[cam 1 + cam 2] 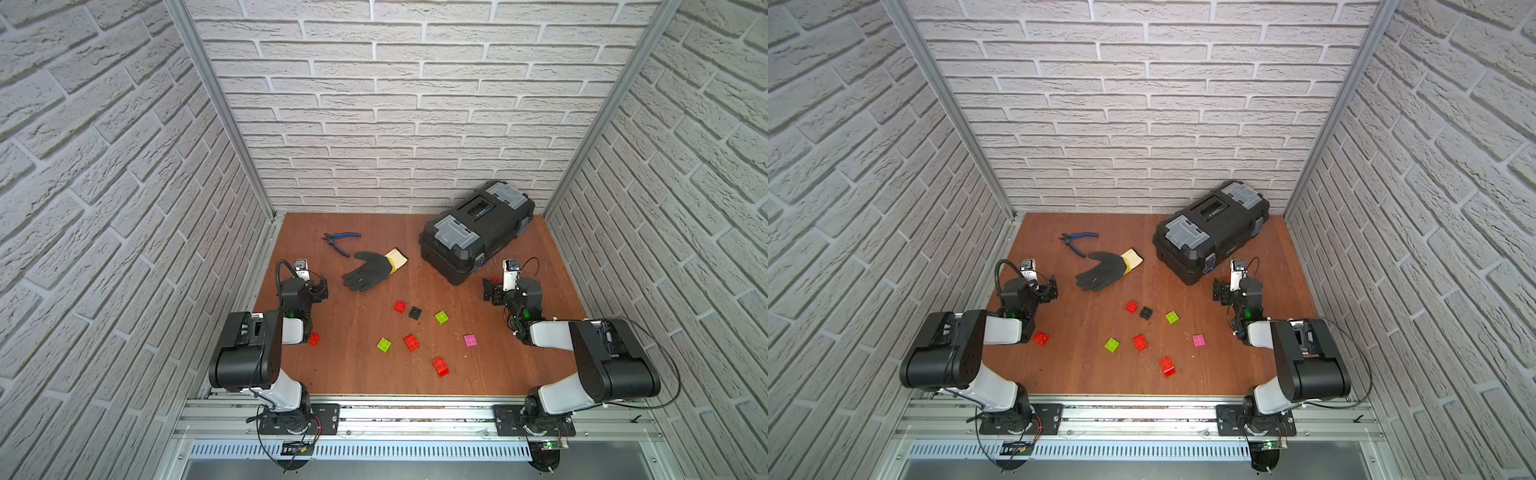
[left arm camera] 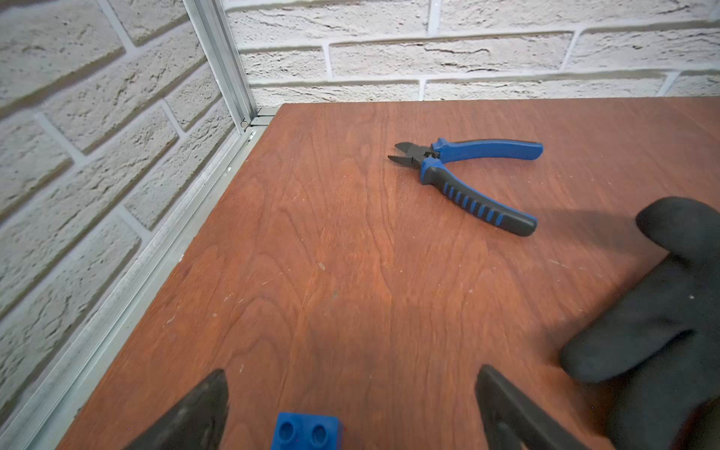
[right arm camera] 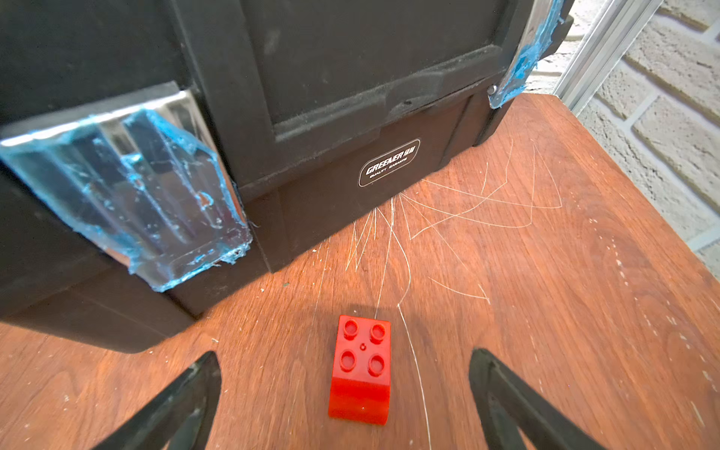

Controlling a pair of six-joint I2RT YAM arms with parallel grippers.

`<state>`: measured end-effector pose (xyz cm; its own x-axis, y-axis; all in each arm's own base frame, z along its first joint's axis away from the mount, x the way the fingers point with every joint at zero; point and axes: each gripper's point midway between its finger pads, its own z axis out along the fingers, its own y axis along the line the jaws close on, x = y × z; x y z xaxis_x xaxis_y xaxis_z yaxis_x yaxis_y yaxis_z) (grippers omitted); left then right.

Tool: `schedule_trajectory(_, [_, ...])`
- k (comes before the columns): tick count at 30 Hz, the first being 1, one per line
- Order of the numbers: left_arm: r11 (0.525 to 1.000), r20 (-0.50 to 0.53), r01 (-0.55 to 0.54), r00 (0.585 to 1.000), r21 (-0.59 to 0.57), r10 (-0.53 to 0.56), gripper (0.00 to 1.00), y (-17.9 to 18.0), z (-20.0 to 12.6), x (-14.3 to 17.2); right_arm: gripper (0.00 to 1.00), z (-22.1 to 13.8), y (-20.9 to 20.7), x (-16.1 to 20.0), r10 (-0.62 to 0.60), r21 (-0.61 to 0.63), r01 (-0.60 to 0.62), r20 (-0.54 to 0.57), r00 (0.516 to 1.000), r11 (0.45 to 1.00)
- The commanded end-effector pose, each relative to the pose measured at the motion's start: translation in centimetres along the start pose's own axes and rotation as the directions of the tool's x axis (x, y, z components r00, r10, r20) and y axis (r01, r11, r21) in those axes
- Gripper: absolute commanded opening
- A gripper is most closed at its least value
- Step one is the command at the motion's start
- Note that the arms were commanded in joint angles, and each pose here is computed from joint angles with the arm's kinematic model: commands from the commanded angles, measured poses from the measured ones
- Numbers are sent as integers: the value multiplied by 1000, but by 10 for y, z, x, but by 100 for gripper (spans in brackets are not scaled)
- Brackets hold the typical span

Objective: Assemble the letter s with lego
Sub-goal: Pick up the lego brick from the center of the board.

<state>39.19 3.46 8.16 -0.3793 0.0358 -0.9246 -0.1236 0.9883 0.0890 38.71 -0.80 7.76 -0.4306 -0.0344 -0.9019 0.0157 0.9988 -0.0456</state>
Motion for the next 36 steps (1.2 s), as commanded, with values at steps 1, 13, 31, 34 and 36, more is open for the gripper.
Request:
schedule_trajectory(1, [1000,47,8,999,-18,-7,98,4,0,-9,100,1,-2,-18,8,9,-9,56,998,1000])
schedule_trajectory(13, [1000,31,26,999,16,-27,98,5,2,-8,100,1,-2,-18,8,9,-9,56,998,1000])
schedule_trajectory(31, [1000,39,-25,999,9,24,98,0,-19,-46,100,-38,0,-60,-6,-19,8,106,994,1000])
schedule_trajectory(34, [999,56,-24,998,-22,26,98,0,-31,-67,100,-53,2,-71,-16,-31,19,112,994,999])
schedule_trajectory(36, [999,52,-16,998,-30,17,98,1,-39,-81,100,-62,5,-77,-20,-55,26,110,994,998])
